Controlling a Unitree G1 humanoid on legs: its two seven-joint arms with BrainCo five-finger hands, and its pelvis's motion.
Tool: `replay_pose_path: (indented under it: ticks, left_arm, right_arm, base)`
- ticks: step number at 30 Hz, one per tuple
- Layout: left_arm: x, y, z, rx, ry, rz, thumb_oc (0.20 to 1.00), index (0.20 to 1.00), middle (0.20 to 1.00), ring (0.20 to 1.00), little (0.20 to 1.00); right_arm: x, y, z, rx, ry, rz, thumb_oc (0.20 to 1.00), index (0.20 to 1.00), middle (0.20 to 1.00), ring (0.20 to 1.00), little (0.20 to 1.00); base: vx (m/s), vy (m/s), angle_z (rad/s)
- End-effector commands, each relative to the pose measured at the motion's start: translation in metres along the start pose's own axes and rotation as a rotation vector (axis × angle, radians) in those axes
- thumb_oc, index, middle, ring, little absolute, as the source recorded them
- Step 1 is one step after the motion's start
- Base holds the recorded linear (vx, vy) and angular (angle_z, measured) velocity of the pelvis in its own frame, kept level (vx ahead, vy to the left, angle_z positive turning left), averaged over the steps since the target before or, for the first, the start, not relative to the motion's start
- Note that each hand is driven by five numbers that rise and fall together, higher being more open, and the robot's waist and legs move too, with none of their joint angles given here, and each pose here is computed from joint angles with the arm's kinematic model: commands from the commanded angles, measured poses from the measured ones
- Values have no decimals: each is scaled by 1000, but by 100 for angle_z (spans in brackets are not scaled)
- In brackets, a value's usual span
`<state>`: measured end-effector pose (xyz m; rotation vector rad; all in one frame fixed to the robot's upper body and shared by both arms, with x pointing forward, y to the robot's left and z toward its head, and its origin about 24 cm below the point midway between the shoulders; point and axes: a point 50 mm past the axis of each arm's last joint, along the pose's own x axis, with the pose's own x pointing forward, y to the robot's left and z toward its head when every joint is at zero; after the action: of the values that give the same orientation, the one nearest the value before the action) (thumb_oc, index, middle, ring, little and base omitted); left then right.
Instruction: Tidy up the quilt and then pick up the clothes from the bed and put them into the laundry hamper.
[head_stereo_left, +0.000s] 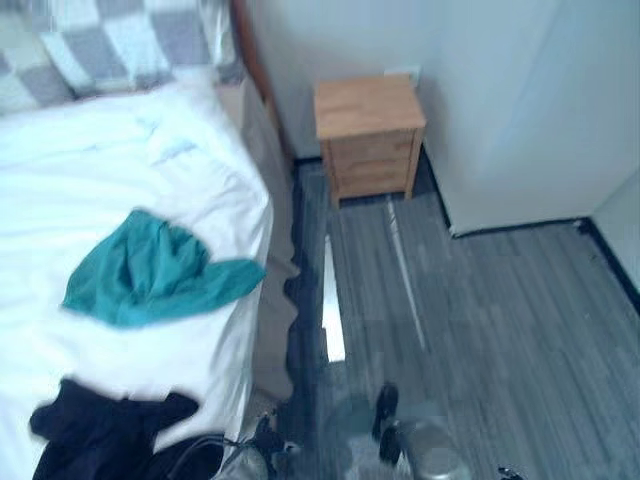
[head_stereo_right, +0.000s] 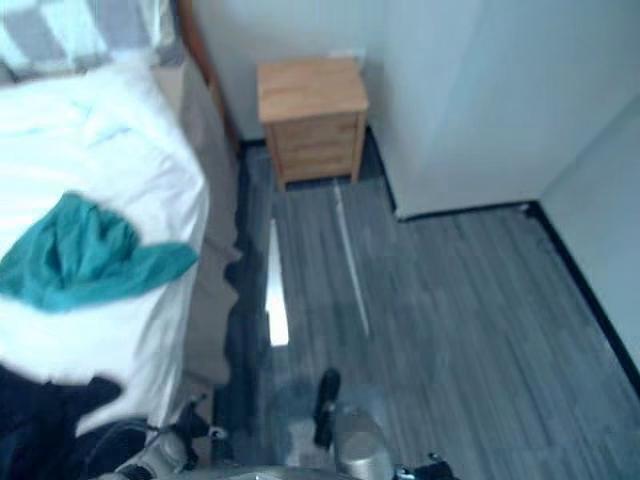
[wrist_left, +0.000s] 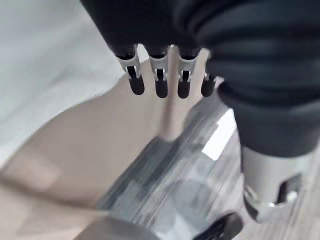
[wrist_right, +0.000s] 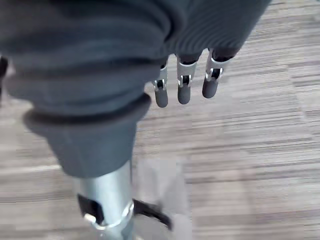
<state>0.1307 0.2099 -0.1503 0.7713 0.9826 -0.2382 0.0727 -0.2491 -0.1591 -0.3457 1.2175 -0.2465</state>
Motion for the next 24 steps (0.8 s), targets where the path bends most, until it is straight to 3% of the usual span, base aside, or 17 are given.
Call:
replay_pose_path:
  ticks: [1,8,14,17,24]
  left_arm:
    - [10,63,26,-79,-59,203,1000,1000,1000,1000,1000]
    - [10,50,27,-190,-55,187,1000,1000,1000,1000,1000]
    - [9,39,15,-193,-4,157,1000,1000,1000,1000,1000]
    - [9,44,13,-202,3,175,1000,1000,1000,1000,1000]
    - [8,39,13,-201,-7,174,1000,1000,1000,1000,1000]
  right_arm:
    - [0,-10,1,-22,-30,-23,1000,1000,1000,1000,1000]
    - [1,-2,14,-158,-68,-2,1000,1000,1000,1000,1000]
    - [-1,14,7,-186,-50,55,1000,1000,1000,1000,1000]
    - [1,15,35,-152,-125,42,1000,1000,1000,1000,1000]
    - [2,10,66,-84,-195,5,1000,1000,1000,1000,1000]
  base:
    - [473,126,-116]
    - [525,274,-114]
    - [452,257,-2]
    - [507,365,76]
    - [448,-111,126]
